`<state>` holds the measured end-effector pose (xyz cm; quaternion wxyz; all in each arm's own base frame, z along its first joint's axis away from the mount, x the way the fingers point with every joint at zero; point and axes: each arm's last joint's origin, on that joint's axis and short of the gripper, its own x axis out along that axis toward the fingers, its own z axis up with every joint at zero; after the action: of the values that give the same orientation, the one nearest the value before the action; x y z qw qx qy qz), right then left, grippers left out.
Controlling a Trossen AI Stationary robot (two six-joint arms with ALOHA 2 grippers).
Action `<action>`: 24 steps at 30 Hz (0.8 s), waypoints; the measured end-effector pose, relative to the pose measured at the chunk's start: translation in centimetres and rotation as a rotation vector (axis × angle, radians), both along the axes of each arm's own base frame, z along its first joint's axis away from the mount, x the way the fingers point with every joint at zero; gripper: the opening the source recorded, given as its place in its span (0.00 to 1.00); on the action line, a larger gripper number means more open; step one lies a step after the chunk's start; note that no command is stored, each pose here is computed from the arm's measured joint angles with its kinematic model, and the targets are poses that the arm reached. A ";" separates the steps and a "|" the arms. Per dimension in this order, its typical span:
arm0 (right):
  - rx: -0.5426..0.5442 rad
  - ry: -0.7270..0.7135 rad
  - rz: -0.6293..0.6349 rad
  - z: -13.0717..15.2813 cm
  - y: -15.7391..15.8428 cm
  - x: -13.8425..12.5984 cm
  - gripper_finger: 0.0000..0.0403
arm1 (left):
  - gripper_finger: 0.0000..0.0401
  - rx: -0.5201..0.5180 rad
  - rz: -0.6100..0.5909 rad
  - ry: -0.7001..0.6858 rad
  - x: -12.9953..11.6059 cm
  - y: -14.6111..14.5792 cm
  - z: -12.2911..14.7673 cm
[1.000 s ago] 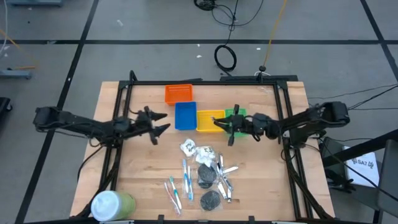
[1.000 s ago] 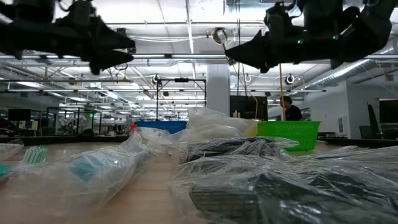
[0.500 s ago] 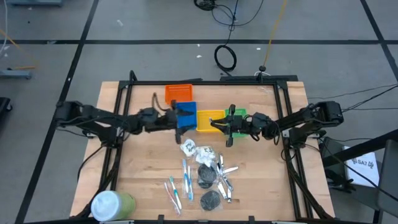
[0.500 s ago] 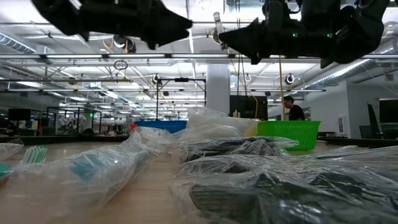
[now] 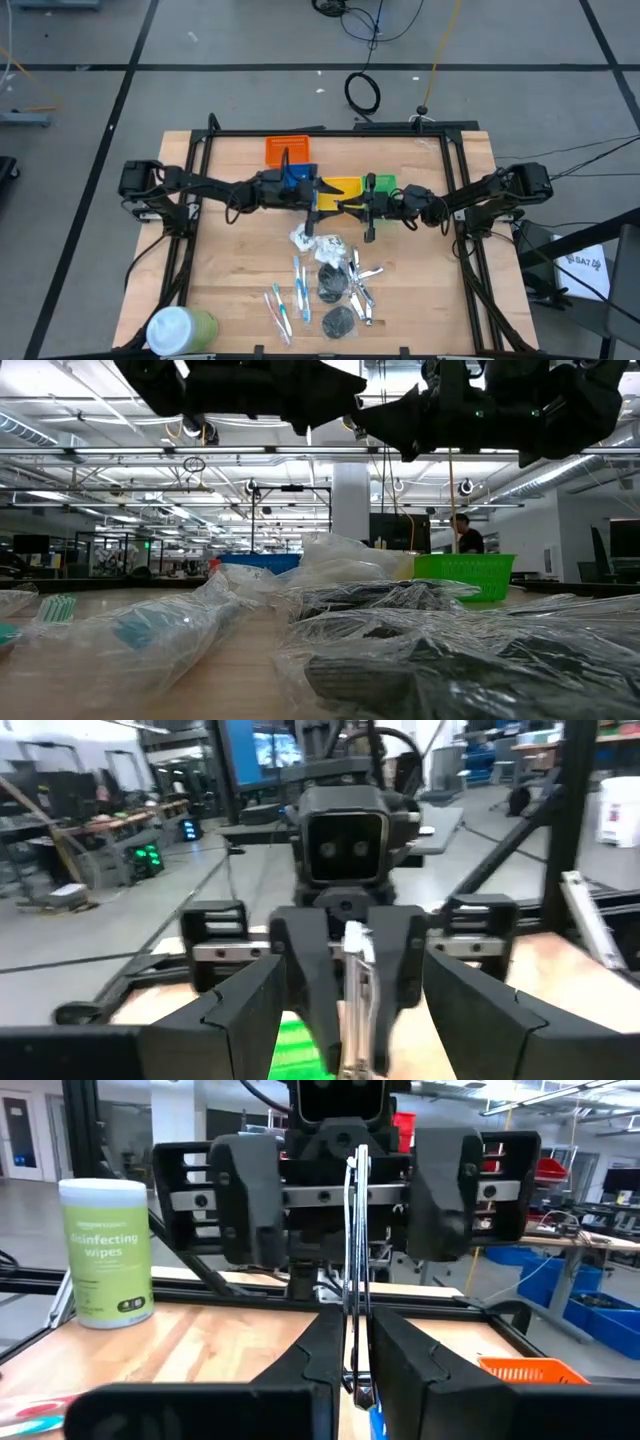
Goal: Pick & Place Travel size toiletries
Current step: Put the nail cutter into the orange basket
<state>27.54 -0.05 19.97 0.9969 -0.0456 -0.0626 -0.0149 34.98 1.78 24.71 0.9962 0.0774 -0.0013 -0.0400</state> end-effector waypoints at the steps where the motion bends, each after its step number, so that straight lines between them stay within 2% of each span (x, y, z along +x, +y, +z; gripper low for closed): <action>1: -0.001 0.002 0.001 0.0 0.0 0.0 0.07 | 0.58 0.000 0.003 0.000 0.0 0.1 0.0; 5: -0.002 0.000 0.000 0.0 0.0 0.0 0.07 | 0.57 -0.003 0.013 -0.010 -0.2 0.4 0.3; 8: -0.009 0.001 -0.004 0.0 0.0 0.0 0.07 | 0.50 -0.002 0.011 -0.010 -0.3 0.3 0.5; 12: -0.009 -0.001 -0.004 0.0 0.0 0.0 0.07 | 0.31 -0.002 -0.033 -0.020 -0.4 0.2 0.7; 16: -0.009 -0.010 -0.002 0.1 0.0 0.0 0.07 | 0.07 0.006 -0.072 0.002 -0.4 0.1 0.5; 17: -0.007 -0.007 -0.003 0.1 0.0 0.0 0.07 | 0.04 0.006 -0.079 0.010 -0.4 0.1 0.4; 21: -0.004 -0.005 -0.005 0.0 0.0 0.0 0.08 | 0.04 -0.004 -0.076 0.018 -0.4 0.2 0.3; 24: 0.001 0.003 -0.019 0.0 0.0 0.0 0.16 | 0.02 0.001 -0.067 0.025 -0.6 0.3 0.6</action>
<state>27.53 -0.09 19.95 0.9968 -0.0459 -0.0609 -0.0243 34.35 2.04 25.31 0.9942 0.0771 0.0088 -0.0745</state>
